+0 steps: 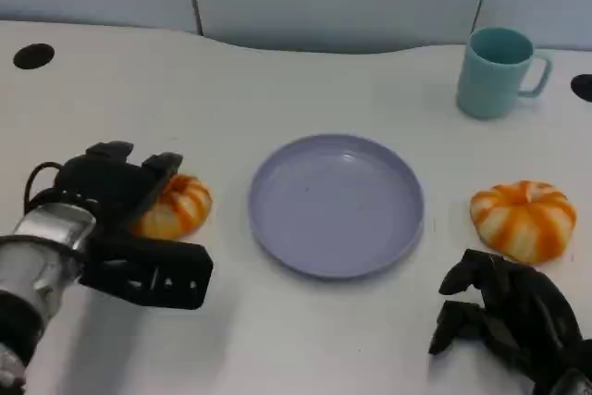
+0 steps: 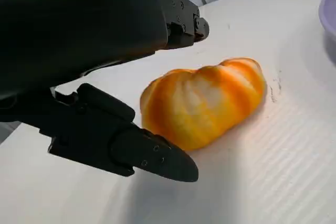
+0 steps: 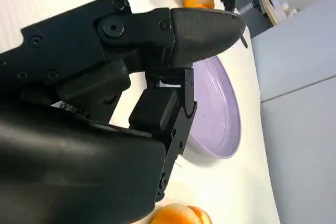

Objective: Grasp the bread from the table and place it into the plate.

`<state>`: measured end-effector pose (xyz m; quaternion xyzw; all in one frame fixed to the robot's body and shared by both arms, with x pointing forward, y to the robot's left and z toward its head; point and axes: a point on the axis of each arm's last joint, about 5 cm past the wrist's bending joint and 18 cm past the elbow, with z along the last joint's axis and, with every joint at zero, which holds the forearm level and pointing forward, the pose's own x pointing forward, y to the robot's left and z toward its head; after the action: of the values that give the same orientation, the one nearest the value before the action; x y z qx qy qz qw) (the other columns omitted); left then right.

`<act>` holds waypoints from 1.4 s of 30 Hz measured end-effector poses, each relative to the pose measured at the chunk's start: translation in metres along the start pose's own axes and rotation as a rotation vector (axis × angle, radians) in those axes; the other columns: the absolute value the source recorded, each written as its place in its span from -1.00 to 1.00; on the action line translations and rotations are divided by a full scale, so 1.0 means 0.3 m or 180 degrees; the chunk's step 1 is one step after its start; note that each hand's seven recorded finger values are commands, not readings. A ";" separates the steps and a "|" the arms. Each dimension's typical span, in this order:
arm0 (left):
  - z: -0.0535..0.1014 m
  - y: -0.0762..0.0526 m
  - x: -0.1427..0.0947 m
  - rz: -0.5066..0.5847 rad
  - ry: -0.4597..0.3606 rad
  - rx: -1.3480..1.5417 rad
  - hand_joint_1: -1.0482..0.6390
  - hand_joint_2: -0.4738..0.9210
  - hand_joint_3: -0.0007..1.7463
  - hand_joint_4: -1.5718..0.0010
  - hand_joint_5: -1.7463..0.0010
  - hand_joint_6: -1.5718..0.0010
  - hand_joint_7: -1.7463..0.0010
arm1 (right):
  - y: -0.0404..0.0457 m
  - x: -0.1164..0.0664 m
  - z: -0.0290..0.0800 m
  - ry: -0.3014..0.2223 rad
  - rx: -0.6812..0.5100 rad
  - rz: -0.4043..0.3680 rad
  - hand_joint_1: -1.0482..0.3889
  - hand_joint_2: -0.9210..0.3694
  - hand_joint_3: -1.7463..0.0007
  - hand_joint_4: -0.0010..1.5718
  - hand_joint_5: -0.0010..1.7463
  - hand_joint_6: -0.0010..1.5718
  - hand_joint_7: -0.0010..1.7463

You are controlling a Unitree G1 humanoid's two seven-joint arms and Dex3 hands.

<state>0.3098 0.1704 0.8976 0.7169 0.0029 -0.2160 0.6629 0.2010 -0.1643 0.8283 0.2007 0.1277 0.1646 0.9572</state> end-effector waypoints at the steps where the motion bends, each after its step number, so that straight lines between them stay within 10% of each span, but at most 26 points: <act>1: 0.006 -0.002 0.008 -0.0017 0.0010 0.0007 -0.46 0.89 -1.00 1.00 1.00 0.97 0.99 | 0.000 -0.001 0.000 -0.0001 0.0000 0.0002 -0.15 -1.00 0.52 0.61 0.17 0.49 0.09; 24: 0.052 0.008 0.062 -0.0386 0.0227 0.0059 -0.45 0.80 -1.00 0.99 0.99 0.91 0.96 | 0.001 -0.030 -0.003 0.0030 0.0057 -0.0003 -0.15 -1.00 0.55 0.62 0.16 0.47 0.11; 29: 0.054 0.017 0.064 -0.0508 0.0168 -0.0032 -0.22 0.81 -1.00 0.73 0.92 0.68 0.95 | 0.002 -0.044 -0.003 0.0050 0.0065 -0.0028 -0.14 -1.00 0.54 0.62 0.17 0.47 0.12; 31: 0.055 0.020 0.065 -0.0510 0.0148 -0.0050 -0.04 0.95 -0.92 0.17 0.75 0.24 0.93 | 0.003 -0.045 -0.003 0.0058 0.0069 -0.0033 -0.16 -1.00 0.55 0.62 0.18 0.47 0.12; 36: 0.059 0.023 0.066 -0.0308 0.0112 -0.0131 -0.06 1.00 -0.82 -0.28 0.61 -0.18 0.90 | 0.002 -0.056 -0.006 0.0044 0.0099 -0.0034 -0.15 -1.00 0.55 0.61 0.18 0.47 0.11; 39: 0.059 0.004 0.061 -0.0087 0.0102 -0.0177 -0.11 0.99 -0.96 -0.15 0.10 -0.41 0.97 | -0.001 -0.065 -0.007 0.0045 0.0089 -0.0046 -0.14 -1.00 0.53 0.59 0.18 0.46 0.12; 40: 0.059 -0.005 0.058 -0.0042 0.0104 -0.0196 -0.13 0.99 -0.97 -0.05 -0.40 -0.48 0.82 | -0.002 -0.068 -0.007 0.0047 0.0083 -0.0048 -0.13 -1.00 0.52 0.59 0.19 0.46 0.12; 42: 0.059 -0.023 0.053 0.0084 0.0106 -0.0193 -0.13 1.00 -0.88 0.04 -0.88 -0.03 -0.23 | -0.004 -0.072 -0.007 0.0051 0.0075 -0.0054 -0.12 -1.00 0.51 0.58 0.19 0.45 0.13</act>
<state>0.3168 0.1500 0.8857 0.7000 0.0111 -0.1951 0.6869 0.1809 -0.1725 0.8298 0.2096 0.1390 0.1565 0.9551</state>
